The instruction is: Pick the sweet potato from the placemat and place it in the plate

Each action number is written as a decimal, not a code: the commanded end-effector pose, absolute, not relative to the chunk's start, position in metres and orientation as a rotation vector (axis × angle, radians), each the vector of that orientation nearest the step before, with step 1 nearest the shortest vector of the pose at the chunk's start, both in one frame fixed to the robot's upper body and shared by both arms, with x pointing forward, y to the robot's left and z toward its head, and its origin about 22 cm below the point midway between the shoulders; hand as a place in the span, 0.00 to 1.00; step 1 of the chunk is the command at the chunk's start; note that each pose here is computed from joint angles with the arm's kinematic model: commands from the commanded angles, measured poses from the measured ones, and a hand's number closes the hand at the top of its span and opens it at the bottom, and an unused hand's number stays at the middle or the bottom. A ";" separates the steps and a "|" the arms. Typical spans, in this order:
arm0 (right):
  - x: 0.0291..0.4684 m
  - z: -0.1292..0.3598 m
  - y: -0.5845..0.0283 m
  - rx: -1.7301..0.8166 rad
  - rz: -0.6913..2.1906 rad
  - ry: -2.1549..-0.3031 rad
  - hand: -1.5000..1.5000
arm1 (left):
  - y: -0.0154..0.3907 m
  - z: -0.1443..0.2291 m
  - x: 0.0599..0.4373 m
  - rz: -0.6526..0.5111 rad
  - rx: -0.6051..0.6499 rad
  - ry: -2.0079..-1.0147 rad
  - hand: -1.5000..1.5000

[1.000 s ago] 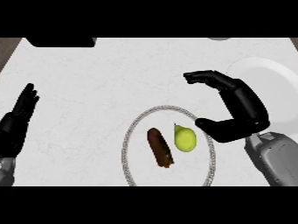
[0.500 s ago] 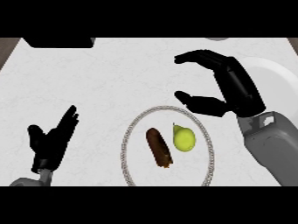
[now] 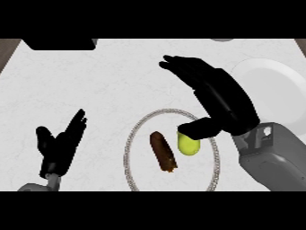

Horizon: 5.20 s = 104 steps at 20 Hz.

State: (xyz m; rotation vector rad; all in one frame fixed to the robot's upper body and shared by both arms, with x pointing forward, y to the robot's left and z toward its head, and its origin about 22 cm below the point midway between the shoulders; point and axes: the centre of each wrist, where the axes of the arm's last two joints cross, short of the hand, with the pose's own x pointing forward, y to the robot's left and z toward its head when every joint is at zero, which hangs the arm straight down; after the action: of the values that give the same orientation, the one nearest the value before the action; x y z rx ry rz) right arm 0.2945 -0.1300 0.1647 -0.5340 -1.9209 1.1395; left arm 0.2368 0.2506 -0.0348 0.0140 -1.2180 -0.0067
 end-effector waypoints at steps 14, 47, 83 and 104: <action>0.230 0.138 -0.021 -0.796 1.639 -1.306 0.00 | 0.240 -0.040 0.228 0.000 -0.008 -1.187 0.50; 0.233 0.035 -0.006 -0.966 1.699 -1.064 0.00 | 0.235 -0.034 0.222 -0.020 -0.005 -1.182 0.50; 0.368 0.124 -0.077 -1.480 0.127 -1.119 1.00 | 0.224 -0.028 0.236 -0.048 -0.014 -1.215 0.50; 0.388 0.075 -0.232 -1.808 -0.493 -1.055 1.00 | 0.241 -0.027 0.238 -0.020 -0.013 -1.195 0.50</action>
State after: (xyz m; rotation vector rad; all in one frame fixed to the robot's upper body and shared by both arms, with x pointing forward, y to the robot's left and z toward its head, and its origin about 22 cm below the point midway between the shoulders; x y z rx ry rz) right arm 0.3902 -0.1956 0.0883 -1.8058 -1.1449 -0.2034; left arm 0.2388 0.2362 -0.0256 -0.0144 -1.2155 -0.0286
